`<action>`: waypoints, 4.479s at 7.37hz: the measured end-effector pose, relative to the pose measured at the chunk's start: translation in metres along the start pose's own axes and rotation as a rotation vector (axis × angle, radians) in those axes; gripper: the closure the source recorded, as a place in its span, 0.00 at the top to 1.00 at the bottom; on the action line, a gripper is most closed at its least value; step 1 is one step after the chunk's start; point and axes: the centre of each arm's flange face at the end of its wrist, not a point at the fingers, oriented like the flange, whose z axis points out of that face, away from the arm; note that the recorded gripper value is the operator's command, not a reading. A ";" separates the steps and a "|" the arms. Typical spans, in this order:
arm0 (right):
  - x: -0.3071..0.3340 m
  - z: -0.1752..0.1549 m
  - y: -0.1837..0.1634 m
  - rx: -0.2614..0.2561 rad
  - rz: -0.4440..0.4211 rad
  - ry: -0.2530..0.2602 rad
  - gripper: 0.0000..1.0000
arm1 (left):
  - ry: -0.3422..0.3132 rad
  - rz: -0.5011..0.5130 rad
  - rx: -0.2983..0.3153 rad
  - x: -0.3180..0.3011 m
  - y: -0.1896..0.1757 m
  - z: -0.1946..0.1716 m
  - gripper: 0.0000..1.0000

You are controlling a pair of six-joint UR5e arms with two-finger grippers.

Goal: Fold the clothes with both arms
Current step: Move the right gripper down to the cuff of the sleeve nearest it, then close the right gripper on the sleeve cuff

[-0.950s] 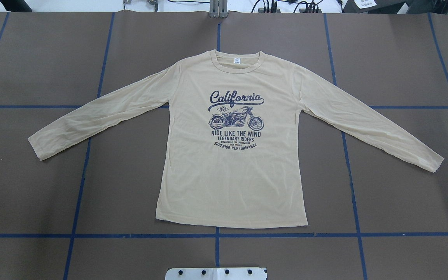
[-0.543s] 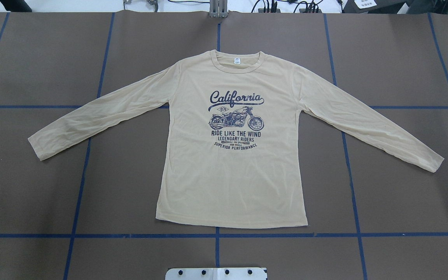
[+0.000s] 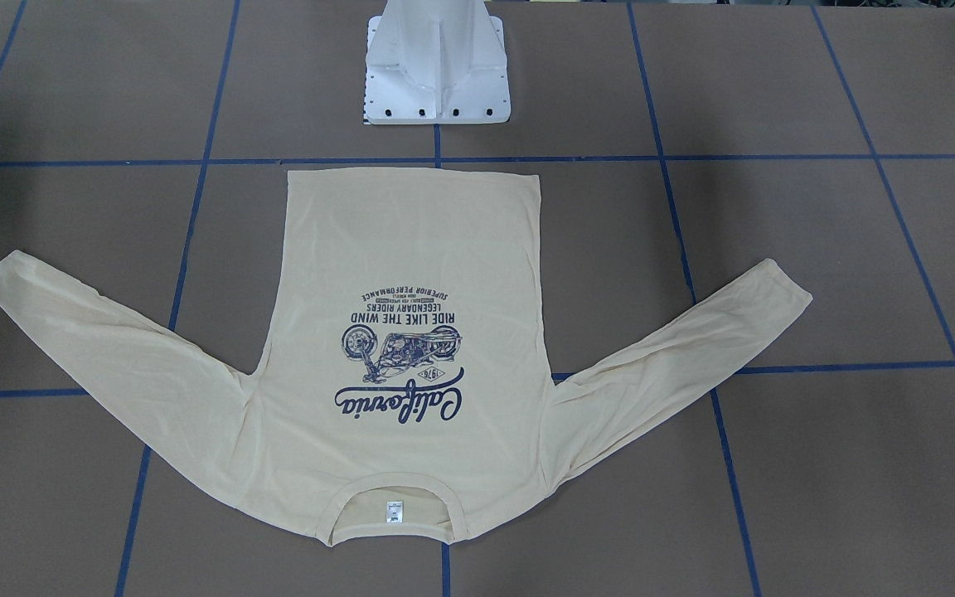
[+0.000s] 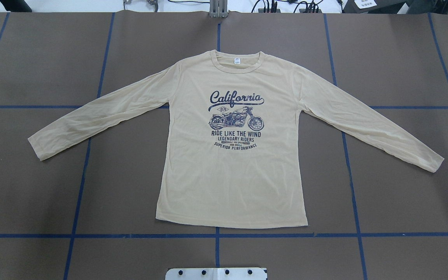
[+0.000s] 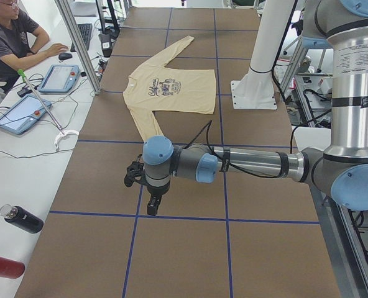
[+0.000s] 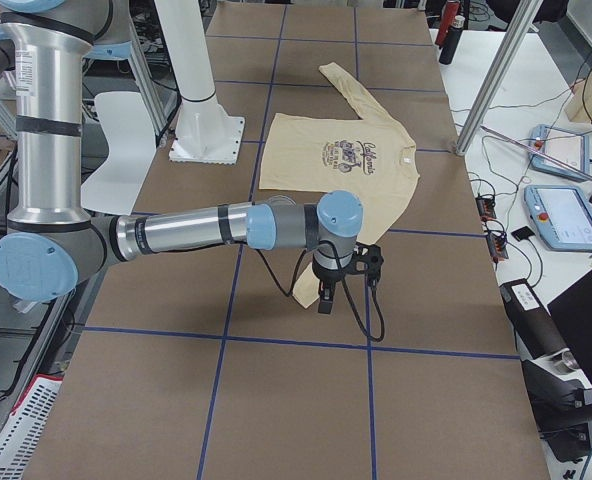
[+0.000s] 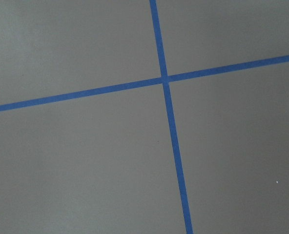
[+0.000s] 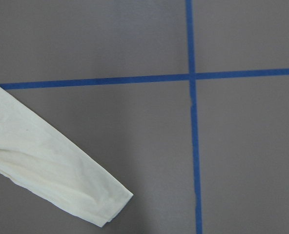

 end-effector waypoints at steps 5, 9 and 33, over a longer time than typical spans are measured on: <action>-0.085 0.075 -0.018 0.011 -0.305 -0.080 1.00 | 0.012 0.139 0.165 0.032 -0.043 -0.018 1.00; -0.097 0.116 -0.001 -0.038 -0.363 -0.045 1.00 | 0.104 0.121 0.138 0.028 -0.040 -0.003 1.00; -0.050 0.210 0.067 0.048 -0.382 -0.058 0.37 | 0.159 0.122 0.135 0.033 -0.039 -0.003 1.00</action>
